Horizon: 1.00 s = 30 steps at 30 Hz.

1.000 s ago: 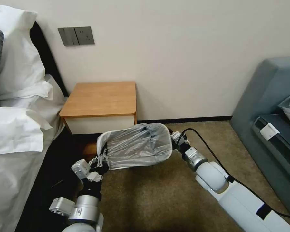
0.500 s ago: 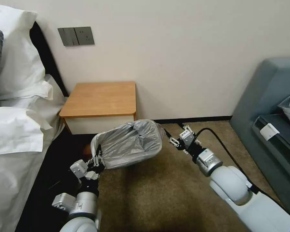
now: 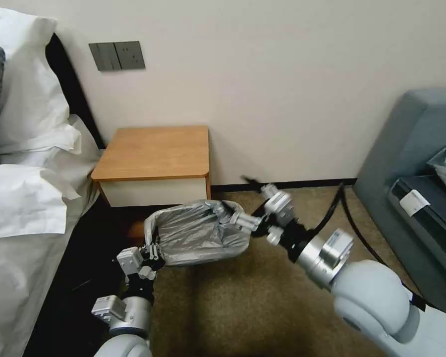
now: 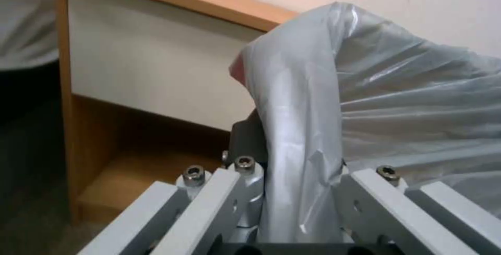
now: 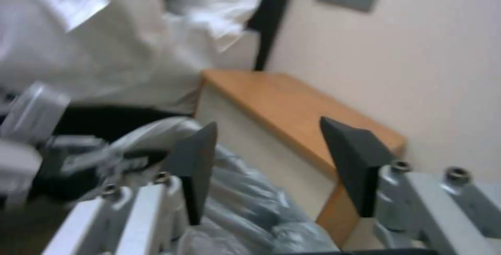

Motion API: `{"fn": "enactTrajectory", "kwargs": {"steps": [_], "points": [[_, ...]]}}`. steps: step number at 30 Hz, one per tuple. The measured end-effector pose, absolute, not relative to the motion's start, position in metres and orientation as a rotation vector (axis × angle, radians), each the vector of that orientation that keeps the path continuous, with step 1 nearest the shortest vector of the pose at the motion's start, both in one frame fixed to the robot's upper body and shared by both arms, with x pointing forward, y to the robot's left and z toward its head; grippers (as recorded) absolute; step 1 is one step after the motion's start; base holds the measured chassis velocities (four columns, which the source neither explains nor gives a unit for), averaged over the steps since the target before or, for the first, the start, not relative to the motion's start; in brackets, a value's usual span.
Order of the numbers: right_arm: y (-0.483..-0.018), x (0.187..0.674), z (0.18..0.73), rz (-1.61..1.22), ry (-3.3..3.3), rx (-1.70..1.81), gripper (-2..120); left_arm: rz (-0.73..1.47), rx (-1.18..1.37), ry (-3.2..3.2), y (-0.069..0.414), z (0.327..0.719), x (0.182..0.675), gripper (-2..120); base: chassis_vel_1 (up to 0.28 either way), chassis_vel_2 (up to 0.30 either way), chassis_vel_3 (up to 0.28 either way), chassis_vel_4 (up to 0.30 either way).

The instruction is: Pick up the garbage bag from the table and place it over the trash can.

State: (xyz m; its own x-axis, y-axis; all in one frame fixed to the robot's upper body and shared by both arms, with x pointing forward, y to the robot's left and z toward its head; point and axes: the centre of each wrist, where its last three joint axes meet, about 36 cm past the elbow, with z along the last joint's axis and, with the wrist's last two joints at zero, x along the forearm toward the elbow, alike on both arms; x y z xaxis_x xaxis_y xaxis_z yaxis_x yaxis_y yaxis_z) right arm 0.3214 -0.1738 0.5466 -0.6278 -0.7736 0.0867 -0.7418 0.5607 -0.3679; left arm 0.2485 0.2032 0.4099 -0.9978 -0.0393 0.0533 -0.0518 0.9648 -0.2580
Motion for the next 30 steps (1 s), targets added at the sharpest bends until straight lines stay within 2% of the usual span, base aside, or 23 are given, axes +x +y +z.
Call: {"fn": "enactTrajectory", "kwargs": {"steps": [1, 3, 4, 6, 14, 30], "points": [[-0.174, 0.321, 0.547, -0.575, 2.700, -1.314, 51, 0.405, 0.071, -3.066, 0.203, 0.410, 0.249, 7, 0.000, 0.000, 0.000, 0.000], [-0.165, 0.338, 0.548, -0.728, 2.626, -1.397, 39, 0.357, 0.073, -3.077, 0.203, 0.410, 0.249, 7, 0.000, 0.000, 0.000, 0.000], [-0.165, 0.338, 0.548, -0.728, 2.626, -1.397, 39, 0.357, 0.073, -3.077, 0.203, 0.410, 0.249, 7, 0.000, 0.000, 0.000, 0.000], [-0.155, 0.354, 0.545, -0.856, 2.611, -1.484, 30, 0.312, 0.076, -3.086, 0.203, 0.410, 0.249, 7, 0.000, 0.000, 0.000, 0.000], [-0.126, 0.390, 0.538, -1.069, 2.599, -1.670, 2, 0.252, 0.073, -3.094, 0.204, 0.410, 0.247, 7, 0.000, 0.000, 0.000, 0.000], [-0.086, 0.439, 0.502, -1.350, 2.548, -1.749, 0, 0.160, 0.073, -3.102, 0.200, 0.403, 0.251, 7, 0.000, 0.000, 0.000, 0.000]]}}
